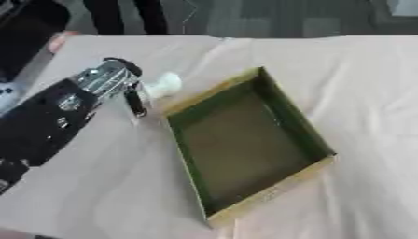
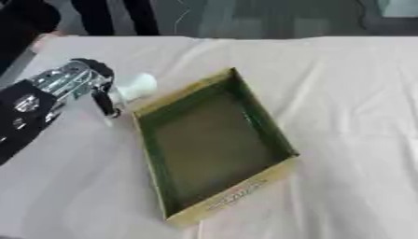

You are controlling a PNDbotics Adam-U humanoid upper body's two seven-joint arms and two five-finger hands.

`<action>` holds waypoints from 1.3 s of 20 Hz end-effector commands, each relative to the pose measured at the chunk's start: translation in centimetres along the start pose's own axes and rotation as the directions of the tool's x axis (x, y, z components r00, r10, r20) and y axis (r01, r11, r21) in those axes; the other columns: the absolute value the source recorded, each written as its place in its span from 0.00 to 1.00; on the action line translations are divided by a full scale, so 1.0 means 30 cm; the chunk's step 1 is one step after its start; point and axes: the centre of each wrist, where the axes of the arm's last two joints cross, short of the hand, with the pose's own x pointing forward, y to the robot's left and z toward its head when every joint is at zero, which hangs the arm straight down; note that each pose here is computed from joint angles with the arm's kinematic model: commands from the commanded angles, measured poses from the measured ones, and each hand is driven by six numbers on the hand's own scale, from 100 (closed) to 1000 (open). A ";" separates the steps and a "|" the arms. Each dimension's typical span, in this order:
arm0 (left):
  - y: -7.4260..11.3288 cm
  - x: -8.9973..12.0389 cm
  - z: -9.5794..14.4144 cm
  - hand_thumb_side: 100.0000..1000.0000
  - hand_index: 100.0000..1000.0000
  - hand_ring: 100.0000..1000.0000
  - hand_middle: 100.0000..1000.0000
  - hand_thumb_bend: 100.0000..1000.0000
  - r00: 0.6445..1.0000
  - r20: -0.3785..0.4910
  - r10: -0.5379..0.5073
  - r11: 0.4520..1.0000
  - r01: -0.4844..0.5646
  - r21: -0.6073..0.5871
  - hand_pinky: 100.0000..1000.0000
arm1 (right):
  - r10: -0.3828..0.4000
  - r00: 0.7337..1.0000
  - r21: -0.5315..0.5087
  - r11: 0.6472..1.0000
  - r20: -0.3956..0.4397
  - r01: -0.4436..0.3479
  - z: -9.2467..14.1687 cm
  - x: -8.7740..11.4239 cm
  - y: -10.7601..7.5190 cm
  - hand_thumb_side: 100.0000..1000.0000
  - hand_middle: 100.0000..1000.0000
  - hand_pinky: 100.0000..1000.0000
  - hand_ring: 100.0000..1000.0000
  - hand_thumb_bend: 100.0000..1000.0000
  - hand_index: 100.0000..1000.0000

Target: Pick up objects on the table and place them in the box.

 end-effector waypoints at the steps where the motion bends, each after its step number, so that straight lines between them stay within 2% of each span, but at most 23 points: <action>1: -0.002 -0.035 -0.011 0.33 0.28 0.29 0.32 0.00 0.998 -0.052 0.020 0.999 -0.021 -0.034 0.25 | -0.006 0.999 0.002 1.000 0.038 0.006 -0.035 0.006 0.002 1.00 0.31 0.40 0.31 0.00 0.42; 3: -0.004 -0.035 -0.013 0.26 0.22 0.18 0.23 0.00 0.998 -0.053 0.014 0.999 -0.016 -0.035 0.14 | -0.007 0.999 0.001 1.000 0.037 0.007 -0.035 0.006 0.002 1.00 0.31 0.40 0.31 0.00 0.42; 4: 0.000 -0.034 -0.010 0.17 0.19 0.09 0.17 0.00 0.999 -0.053 0.011 0.999 -0.012 -0.030 0.06 | -0.007 0.999 0.001 1.000 0.036 0.007 -0.035 0.006 0.002 1.00 0.31 0.40 0.31 0.00 0.42; 5: 0.004 -0.033 -0.005 0.15 0.16 0.01 0.11 0.00 0.999 -0.051 0.007 1.000 -0.008 -0.023 0.00 | -0.008 0.999 0.001 1.000 0.036 0.008 -0.035 0.006 0.002 1.00 0.31 0.40 0.31 0.00 0.42; 7: 0.034 -0.027 0.024 0.11 0.11 0.00 0.00 0.00 1.000 -0.029 0.003 1.000 -0.002 0.018 0.00 | -0.007 0.999 0.001 1.000 0.035 0.007 -0.035 0.006 0.001 1.00 0.31 0.40 0.31 0.00 0.42; 10: 0.113 -0.022 0.119 0.04 0.06 0.00 0.00 0.00 1.000 -0.004 -0.014 0.989 0.014 0.150 0.00 | -0.007 0.999 0.003 1.000 0.034 0.006 -0.034 0.006 -0.001 1.00 0.31 0.40 0.31 0.00 0.42; 12: 0.165 -0.019 0.206 0.03 0.05 0.00 0.00 0.00 1.000 0.001 -0.022 0.964 0.021 0.264 0.00 | -0.005 0.999 0.003 1.000 0.032 0.005 -0.033 0.006 -0.002 1.00 0.31 0.40 0.31 0.00 0.42; 14: 0.189 -0.019 0.263 0.02 0.04 0.00 0.00 0.00 1.000 0.009 -0.016 0.937 0.012 0.348 0.00 | -0.005 0.999 0.005 1.000 0.032 0.004 -0.033 0.006 -0.003 1.00 0.31 0.40 0.31 0.00 0.42; 18: 0.203 -0.022 0.301 0.02 0.04 0.00 0.00 0.00 1.000 0.013 0.007 0.901 -0.012 0.433 0.00 | -0.004 1.000 0.005 1.000 0.030 0.004 -0.032 0.006 -0.004 1.00 0.31 0.40 0.31 0.00 0.42; 26: 0.218 -0.033 0.329 0.03 0.04 0.00 0.00 0.00 0.999 0.039 0.032 0.836 -0.048 0.547 0.00 | 0.002 1.000 0.009 1.000 0.026 -0.002 -0.029 0.007 -0.008 1.00 0.31 0.40 0.31 0.00 0.42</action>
